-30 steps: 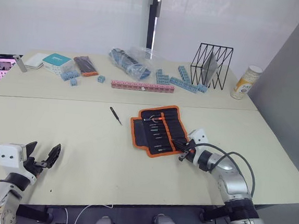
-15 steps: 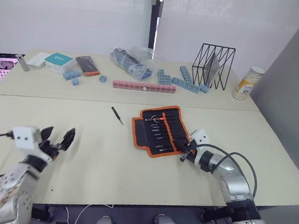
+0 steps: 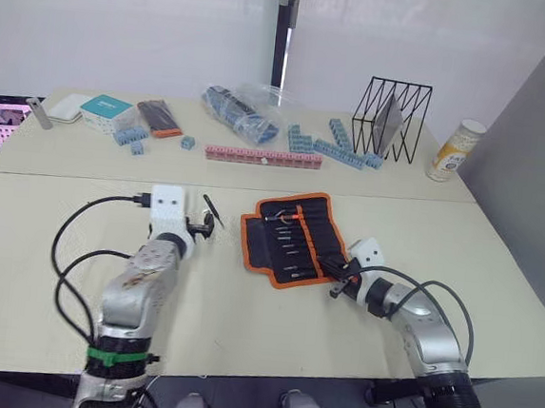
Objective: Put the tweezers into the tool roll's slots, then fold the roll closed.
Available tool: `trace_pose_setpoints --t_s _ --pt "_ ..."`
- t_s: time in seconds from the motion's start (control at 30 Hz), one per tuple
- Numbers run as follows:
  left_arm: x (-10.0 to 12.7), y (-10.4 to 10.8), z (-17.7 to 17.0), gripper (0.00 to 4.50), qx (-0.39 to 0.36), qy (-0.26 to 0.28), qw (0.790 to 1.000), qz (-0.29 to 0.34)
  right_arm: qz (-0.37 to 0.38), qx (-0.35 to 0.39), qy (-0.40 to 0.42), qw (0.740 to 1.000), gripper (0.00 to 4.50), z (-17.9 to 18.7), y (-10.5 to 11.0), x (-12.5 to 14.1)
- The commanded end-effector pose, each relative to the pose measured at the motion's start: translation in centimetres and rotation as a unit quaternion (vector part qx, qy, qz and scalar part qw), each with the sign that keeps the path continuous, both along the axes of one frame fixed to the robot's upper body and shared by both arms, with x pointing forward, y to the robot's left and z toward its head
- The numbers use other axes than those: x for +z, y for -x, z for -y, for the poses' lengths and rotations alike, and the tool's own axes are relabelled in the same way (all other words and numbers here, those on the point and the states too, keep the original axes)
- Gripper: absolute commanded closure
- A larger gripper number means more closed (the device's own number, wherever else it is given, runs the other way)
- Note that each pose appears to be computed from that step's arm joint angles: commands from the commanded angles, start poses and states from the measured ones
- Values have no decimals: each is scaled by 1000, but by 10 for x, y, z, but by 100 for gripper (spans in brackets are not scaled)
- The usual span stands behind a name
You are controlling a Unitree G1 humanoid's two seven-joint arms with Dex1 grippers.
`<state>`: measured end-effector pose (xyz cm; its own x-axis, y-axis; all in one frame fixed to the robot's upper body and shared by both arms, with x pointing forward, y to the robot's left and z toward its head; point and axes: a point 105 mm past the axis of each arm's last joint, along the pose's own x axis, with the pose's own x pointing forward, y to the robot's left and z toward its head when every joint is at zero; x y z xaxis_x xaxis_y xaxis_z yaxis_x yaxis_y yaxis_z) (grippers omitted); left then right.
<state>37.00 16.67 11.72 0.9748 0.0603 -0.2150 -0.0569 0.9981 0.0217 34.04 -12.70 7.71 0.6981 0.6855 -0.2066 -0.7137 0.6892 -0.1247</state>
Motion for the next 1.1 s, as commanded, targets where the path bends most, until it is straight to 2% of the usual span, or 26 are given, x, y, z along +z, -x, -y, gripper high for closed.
trace_pose_setpoints --t_s 0.03,0.23,0.43,0.57,0.87,0.9,1.1 --pt "6 -10 16 5 15 -11 1000 4 -35 -3 11 999 450 1 7 -17" --pt "6 -21 41 5 9 -7 1000 3 -35 -9 11 999 450 2 9 -16" --pt "2 -26 45 5 23 -9 1000 -7 -35 -11 12 999 450 2 10 -14" --pt "-7 -26 35 127 58 0 998 -28 -36 -13 15 999 450 3 12 -15" --pt "-11 -29 30 422 71 3 997 -29 -40 -9 27 999 450 4 14 -18" --pt "-12 -29 28 444 73 4 997 -29 -40 -9 27 999 450 4 15 -18" --pt "-12 -30 18 444 80 1 997 -25 -41 -5 27 999 450 0 15 -18"
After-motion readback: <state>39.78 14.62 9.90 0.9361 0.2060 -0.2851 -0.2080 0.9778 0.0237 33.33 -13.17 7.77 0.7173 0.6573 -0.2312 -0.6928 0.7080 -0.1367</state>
